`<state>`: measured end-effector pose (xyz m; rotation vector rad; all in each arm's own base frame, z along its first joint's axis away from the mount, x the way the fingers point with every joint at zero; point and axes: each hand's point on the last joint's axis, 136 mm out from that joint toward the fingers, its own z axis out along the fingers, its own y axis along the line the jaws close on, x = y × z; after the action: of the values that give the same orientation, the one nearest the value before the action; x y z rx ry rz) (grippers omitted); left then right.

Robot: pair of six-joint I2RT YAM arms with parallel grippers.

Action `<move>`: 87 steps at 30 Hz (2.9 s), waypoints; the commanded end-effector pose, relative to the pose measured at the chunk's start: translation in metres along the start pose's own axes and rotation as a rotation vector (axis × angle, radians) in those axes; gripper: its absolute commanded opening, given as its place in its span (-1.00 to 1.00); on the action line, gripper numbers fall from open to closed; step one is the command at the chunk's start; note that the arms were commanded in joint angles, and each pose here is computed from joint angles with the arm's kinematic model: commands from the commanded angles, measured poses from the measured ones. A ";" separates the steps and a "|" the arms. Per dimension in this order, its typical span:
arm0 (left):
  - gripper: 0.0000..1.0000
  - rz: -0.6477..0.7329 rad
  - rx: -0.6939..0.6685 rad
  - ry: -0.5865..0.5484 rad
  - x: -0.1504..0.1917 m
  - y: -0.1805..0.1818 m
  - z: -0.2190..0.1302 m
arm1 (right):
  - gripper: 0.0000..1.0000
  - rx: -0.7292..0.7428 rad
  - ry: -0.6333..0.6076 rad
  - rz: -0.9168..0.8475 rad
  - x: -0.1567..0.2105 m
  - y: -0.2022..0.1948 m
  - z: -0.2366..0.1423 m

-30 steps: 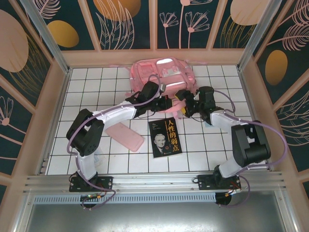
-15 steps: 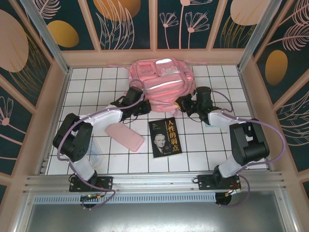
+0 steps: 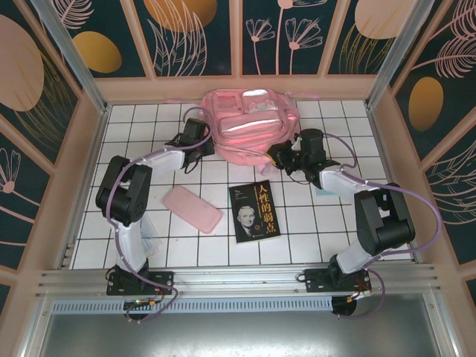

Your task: Pack books, pencil case, and school supplies into a backpack

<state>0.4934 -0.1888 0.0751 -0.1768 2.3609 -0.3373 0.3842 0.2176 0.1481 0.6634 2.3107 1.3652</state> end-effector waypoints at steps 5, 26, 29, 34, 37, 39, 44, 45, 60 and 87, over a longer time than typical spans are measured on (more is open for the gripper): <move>-1.00 -0.017 -0.191 -0.168 -0.056 0.054 -0.001 | -1.00 -0.023 -0.005 -0.113 -0.009 0.021 -0.011; 0.80 -0.205 0.243 0.122 0.089 -0.012 -0.134 | 0.25 0.360 0.120 -0.332 0.029 -0.051 -0.055; 0.79 -0.185 0.305 0.184 0.109 -0.040 -0.137 | 0.24 0.460 0.161 -0.363 0.049 -0.078 -0.063; 0.74 -0.142 0.364 0.269 0.138 -0.069 -0.135 | 0.23 0.519 0.233 -0.419 0.083 -0.102 -0.056; 0.65 -0.131 0.393 0.304 0.148 -0.084 -0.129 | 0.21 0.536 0.233 -0.439 0.088 -0.113 -0.051; 0.59 -0.123 0.406 0.322 0.155 -0.093 -0.125 | 0.20 0.547 0.244 -0.449 0.093 -0.121 -0.047; 0.49 -0.121 0.371 0.390 0.181 -0.093 -0.106 | 0.19 0.494 0.298 -0.458 0.113 -0.129 -0.031; 0.48 -0.130 0.367 0.400 0.185 -0.091 -0.103 | 0.18 0.471 0.310 -0.458 0.118 -0.128 -0.028; 0.12 -0.180 0.300 0.473 0.217 -0.072 -0.085 | -0.07 0.211 0.431 -0.432 0.164 -0.069 -0.014; 0.94 -0.110 0.228 0.140 0.112 -0.052 -0.140 | -1.00 0.047 0.428 -0.430 0.166 0.000 -0.033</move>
<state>0.3024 -0.2527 0.0874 -0.1996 2.5182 -0.7412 0.2275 0.2703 0.0942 -0.0024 2.7577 1.1858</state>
